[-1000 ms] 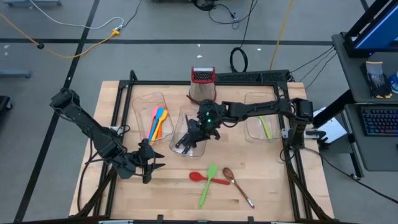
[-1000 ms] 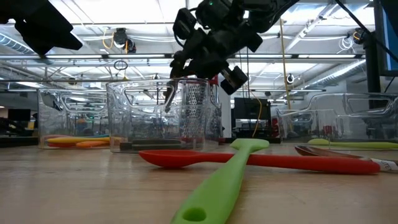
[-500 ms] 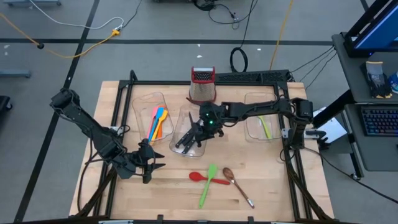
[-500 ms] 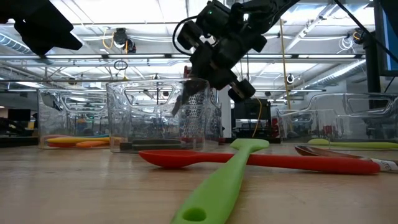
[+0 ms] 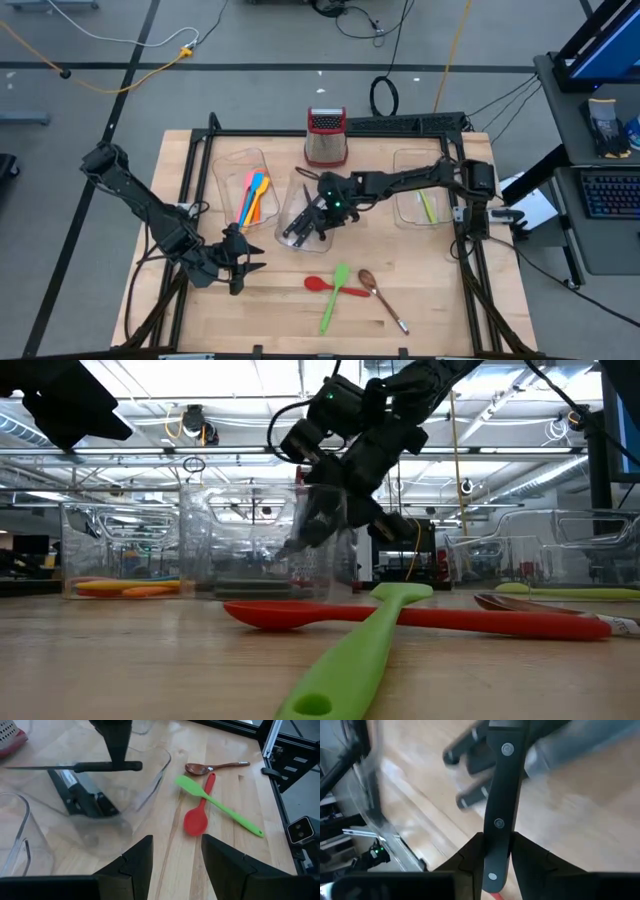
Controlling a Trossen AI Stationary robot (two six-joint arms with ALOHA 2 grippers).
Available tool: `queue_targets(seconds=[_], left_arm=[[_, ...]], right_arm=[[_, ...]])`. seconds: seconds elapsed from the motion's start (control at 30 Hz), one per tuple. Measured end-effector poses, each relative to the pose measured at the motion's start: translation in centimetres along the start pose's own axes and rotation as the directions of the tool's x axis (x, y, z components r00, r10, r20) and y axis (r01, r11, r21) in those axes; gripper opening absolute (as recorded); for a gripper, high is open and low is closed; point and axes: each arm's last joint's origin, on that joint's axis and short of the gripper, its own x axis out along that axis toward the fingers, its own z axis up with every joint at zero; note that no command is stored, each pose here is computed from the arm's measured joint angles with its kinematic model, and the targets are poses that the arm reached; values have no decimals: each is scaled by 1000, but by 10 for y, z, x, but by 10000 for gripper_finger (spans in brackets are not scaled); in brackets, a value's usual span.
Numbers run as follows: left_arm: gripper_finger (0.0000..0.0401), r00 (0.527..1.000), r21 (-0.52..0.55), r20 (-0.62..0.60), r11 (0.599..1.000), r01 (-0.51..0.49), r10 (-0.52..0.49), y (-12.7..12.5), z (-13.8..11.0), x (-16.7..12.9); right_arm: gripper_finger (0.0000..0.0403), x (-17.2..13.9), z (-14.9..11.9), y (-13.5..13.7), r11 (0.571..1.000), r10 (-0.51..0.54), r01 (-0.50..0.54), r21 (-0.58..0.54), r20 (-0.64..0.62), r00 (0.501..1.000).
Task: Pick & Place Kitchen Items
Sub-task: Put the black knife into the middle transparent bin
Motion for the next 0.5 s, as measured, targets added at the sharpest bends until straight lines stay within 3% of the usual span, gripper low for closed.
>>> queue_targets(seconds=[0.3, 0.5], left_arm=[[170, 1000, 1, 0, 1000, 0, 0, 0, 0, 0], [170, 1000, 1, 0, 1000, 0, 0, 0, 0, 0]], right_arm=[[85, -2, 2, 3, 1000, 10, -9, -28, 47, 999], [112, -2, 2, 3, 999, 13, -11, -33, 47, 999]])
